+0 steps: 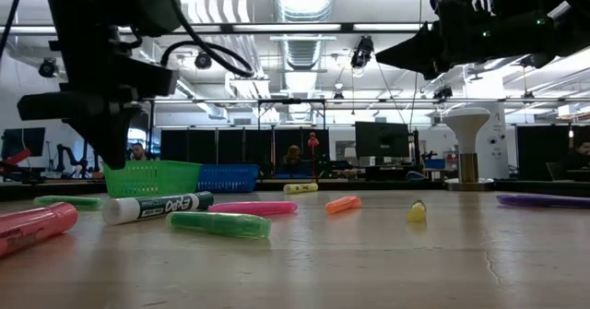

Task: Pick & Place Markers
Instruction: Put the green pen into the green bin

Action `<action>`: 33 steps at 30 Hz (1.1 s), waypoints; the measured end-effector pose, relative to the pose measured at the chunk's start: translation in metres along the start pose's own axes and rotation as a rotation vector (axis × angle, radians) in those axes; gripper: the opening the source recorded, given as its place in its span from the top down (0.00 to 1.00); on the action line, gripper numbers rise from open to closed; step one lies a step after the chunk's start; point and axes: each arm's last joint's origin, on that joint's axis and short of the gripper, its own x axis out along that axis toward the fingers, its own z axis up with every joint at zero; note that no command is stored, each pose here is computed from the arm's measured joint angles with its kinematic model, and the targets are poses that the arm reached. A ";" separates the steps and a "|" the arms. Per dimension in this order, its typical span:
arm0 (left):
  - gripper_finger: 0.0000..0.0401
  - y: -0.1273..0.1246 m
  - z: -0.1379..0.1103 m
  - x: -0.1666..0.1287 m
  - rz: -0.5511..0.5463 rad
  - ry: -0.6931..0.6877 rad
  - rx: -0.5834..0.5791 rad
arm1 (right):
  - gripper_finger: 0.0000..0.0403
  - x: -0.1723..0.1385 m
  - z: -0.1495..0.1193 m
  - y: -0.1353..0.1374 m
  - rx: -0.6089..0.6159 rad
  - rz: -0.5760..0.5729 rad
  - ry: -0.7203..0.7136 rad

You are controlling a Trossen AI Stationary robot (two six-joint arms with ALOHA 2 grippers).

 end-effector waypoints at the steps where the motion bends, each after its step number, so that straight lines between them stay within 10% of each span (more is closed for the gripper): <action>1: 0.96 -0.001 0.001 0.001 -0.014 0.003 -0.006 | 0.97 0.000 0.000 0.000 0.000 0.000 0.000; 16: 0.72 -0.018 0.007 0.017 -0.149 0.076 0.028 | 0.97 0.000 0.000 0.000 0.000 0.001 0.000; 33: 0.91 -0.019 -0.005 0.029 -0.185 0.117 0.040 | 0.97 0.000 0.000 0.000 0.003 0.001 0.001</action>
